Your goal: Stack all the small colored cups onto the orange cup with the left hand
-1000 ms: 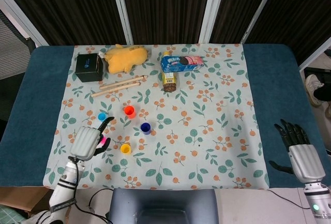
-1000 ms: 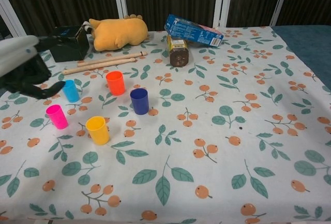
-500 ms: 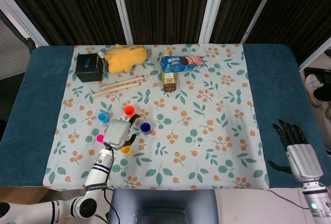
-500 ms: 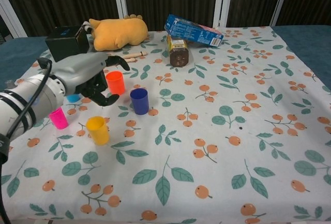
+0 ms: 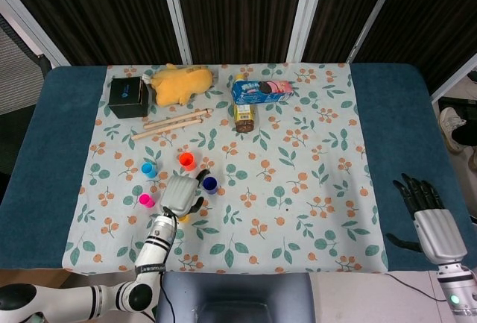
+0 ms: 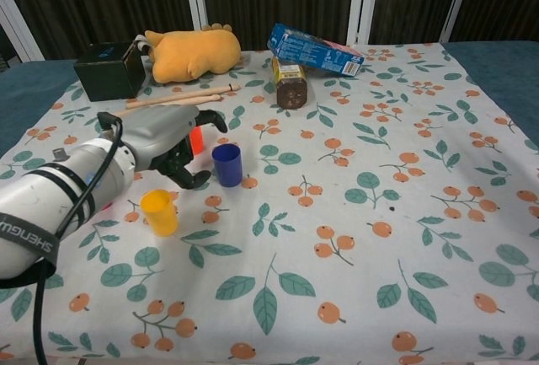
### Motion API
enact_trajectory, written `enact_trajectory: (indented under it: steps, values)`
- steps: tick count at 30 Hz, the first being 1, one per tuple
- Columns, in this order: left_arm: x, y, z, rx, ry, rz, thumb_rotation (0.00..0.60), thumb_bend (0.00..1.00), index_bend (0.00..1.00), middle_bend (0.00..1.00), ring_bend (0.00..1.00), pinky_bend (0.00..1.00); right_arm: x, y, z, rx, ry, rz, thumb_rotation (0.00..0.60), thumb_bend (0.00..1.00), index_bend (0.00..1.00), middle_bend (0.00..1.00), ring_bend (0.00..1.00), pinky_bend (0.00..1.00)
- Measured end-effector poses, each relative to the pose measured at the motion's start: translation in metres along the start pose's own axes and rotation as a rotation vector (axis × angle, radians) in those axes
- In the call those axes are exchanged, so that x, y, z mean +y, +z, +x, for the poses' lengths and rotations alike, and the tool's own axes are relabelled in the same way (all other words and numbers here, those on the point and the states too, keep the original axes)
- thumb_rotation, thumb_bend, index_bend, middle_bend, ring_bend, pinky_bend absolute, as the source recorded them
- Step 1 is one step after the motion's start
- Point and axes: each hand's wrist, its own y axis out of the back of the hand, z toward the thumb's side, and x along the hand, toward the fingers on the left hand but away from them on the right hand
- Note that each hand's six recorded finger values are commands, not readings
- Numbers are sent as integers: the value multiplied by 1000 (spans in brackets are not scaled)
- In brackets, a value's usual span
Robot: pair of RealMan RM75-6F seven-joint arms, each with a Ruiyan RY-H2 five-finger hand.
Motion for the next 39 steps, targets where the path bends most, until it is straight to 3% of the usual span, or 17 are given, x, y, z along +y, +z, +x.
enact_trajectory:
  steps: [15, 29, 34, 39]
  values:
    - [-10, 7, 13, 1, -23, -36, 600, 364, 281, 1000, 1000, 1000, 3, -2, 1, -4, -3, -7, 600, 118, 0, 0, 0, 0]
    - [-8, 5, 22, 9, 0, -76, 600, 358, 483, 1000, 1000, 1000, 4, -3, 1, -6, -7, -6, 600, 118, 0, 0, 0, 0]
    - [6, 3, 23, 7, 41, -103, 600, 357, 503, 1000, 1000, 1000, 4, -3, 1, -7, -5, -8, 600, 117, 0, 0, 0, 0]
    - [43, -12, 29, 38, 131, -132, 600, 361, 506, 1000, 1000, 1000, 6, -5, 2, -11, -9, -14, 600, 118, 0, 0, 0, 0]
